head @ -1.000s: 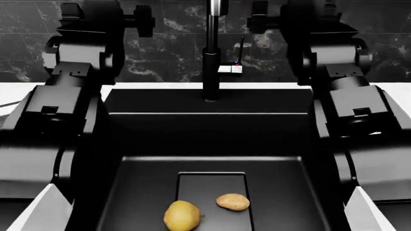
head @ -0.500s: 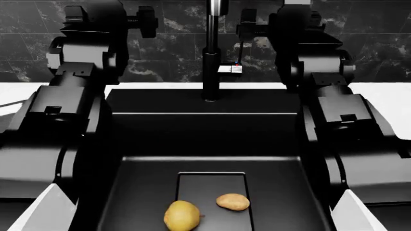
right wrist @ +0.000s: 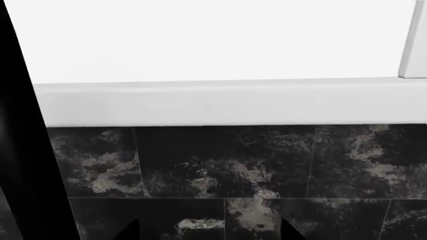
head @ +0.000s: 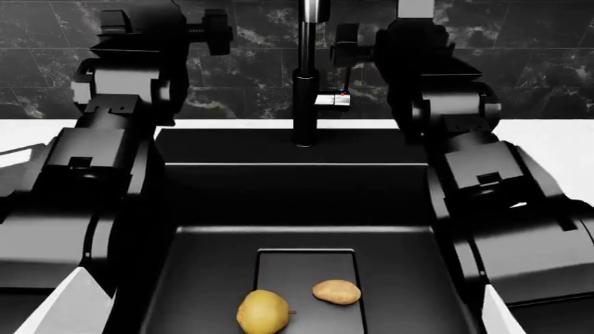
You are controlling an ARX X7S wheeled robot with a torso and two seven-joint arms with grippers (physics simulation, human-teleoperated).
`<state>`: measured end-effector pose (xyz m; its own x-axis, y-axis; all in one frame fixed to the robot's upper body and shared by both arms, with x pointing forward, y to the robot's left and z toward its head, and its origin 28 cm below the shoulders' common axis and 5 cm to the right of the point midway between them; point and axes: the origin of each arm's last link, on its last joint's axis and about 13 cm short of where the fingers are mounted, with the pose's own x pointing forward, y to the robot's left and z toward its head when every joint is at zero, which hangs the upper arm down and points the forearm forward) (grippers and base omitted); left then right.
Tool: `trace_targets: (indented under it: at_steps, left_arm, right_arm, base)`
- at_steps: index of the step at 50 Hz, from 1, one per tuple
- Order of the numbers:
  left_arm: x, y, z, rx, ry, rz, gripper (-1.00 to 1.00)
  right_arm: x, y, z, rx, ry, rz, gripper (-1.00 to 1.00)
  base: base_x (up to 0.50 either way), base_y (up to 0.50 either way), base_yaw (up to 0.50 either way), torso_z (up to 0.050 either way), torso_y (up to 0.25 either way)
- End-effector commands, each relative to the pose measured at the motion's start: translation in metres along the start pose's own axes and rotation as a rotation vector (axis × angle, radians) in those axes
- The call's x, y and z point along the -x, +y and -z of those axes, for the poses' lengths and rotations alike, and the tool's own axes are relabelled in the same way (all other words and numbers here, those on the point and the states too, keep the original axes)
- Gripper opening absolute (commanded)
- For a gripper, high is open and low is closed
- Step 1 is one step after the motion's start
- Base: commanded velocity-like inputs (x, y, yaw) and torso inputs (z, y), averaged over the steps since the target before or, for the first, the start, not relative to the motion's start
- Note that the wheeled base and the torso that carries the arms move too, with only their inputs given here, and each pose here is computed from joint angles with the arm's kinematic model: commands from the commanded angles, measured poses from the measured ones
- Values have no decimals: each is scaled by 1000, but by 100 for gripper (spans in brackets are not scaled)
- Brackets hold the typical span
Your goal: Pick up the fruits and vegetables and place them in the sink. Turn on the sink faucet to wash them. Then turn the sink off and put them in the tray.
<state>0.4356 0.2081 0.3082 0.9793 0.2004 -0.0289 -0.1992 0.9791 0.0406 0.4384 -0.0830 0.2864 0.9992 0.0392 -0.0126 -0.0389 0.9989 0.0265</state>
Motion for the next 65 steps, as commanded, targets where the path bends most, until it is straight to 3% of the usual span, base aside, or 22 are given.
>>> trace_targets:
  at_steps: [1,13,27,65]
  left_arm:
    - [0,0,2,-2,0,18,100]
    - [-1,2,4,-7,1,15,100]
    - [-1,2,5,-16,-4,9,100]
    - [0,1,-7,14,-38,30,100]
  right_arm:
    - [0,2,11,5,27,7,100]
    - [0,4,19,12,52,5,100]
    - [0,4,18,7,46,8,100]
    - [0,5,-14,10,-40,23,100]
  base:
    - [0,0,0,0,0]
    - [0,0,0,0,-7]
    - [0,0,0,0,-249]
    - [0,0,0,0,0]
